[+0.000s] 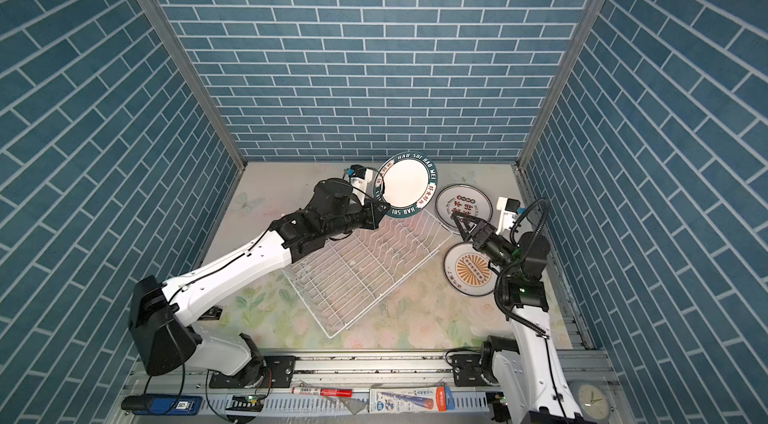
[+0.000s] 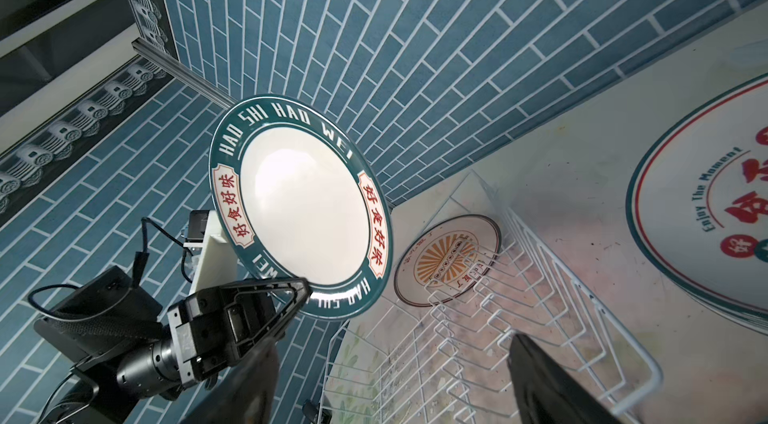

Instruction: Unload the plates from the dish rack

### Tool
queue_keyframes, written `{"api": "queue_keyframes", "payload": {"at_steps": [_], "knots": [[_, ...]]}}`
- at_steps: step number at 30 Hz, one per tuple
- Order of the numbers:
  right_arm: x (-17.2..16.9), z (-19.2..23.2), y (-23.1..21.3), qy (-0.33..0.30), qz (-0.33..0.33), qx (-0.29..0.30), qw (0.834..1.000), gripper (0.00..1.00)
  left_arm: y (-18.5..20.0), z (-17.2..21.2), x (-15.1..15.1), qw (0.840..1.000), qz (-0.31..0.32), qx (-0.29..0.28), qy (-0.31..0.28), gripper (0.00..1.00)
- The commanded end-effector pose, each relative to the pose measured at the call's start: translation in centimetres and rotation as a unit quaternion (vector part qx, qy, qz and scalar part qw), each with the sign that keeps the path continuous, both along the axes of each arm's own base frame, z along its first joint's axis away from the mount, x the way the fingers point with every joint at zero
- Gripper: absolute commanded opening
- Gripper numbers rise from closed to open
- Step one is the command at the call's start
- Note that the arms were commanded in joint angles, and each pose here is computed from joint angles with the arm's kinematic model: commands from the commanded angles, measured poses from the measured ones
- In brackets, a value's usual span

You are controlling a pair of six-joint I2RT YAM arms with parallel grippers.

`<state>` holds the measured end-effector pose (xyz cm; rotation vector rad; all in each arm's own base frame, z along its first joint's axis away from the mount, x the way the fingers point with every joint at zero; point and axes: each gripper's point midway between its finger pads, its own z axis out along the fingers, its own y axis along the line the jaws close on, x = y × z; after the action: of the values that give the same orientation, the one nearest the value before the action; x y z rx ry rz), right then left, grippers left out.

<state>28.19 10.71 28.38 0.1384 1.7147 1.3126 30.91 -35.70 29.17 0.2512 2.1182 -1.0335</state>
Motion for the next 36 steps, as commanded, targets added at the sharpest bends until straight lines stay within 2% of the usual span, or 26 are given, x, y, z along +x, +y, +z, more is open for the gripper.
{"api": "queue_keyframes", "payload": {"at_steps": [1,4,12,15,21,23,28,33,36], "knots": [[0.3,1.6,0.1,-0.044,-0.001,0.013,0.999,0.85,-2.4,4.0,-1.2,0.995,-0.04,-0.089,-0.006,0.0],[1.1,1.2,0.0,-0.041,-0.003,0.014,0.999,0.84,-3.6,3.6,-1.7,0.992,-0.06,-0.107,0.015,0.0],[2.1,1.3,0.4,-0.05,0.008,0.033,0.998,0.77,-6.7,1.8,-2.5,0.989,-0.095,-0.105,0.044,0.0],[2.3,1.1,0.4,-0.048,0.008,0.033,0.998,0.71,-7.7,1.8,-3.0,0.986,-0.114,-0.112,0.052,0.0],[2.2,1.1,0.5,-0.05,0.012,0.033,0.998,0.49,-9.2,1.4,-3.4,0.978,-0.141,-0.134,0.074,0.0],[2.0,1.1,0.5,-0.052,0.012,0.033,0.998,0.37,-9.7,1.3,-3.5,0.976,-0.149,-0.137,0.08,0.0],[1.8,0.7,0.5,-0.05,0.013,0.029,0.998,0.18,-10.4,1.4,-3.7,0.972,-0.164,-0.144,0.086,0.0],[1.5,0.6,0.4,-0.05,0.007,0.025,0.998,0.02,-10.8,0.8,-3.8,0.97,-0.172,-0.14,0.094,0.0],[1.3,0.9,0.3,-0.053,0.003,0.023,0.998,0.0,-11.0,0.4,-3.8,0.97,-0.176,-0.139,0.097,0.01]]}}
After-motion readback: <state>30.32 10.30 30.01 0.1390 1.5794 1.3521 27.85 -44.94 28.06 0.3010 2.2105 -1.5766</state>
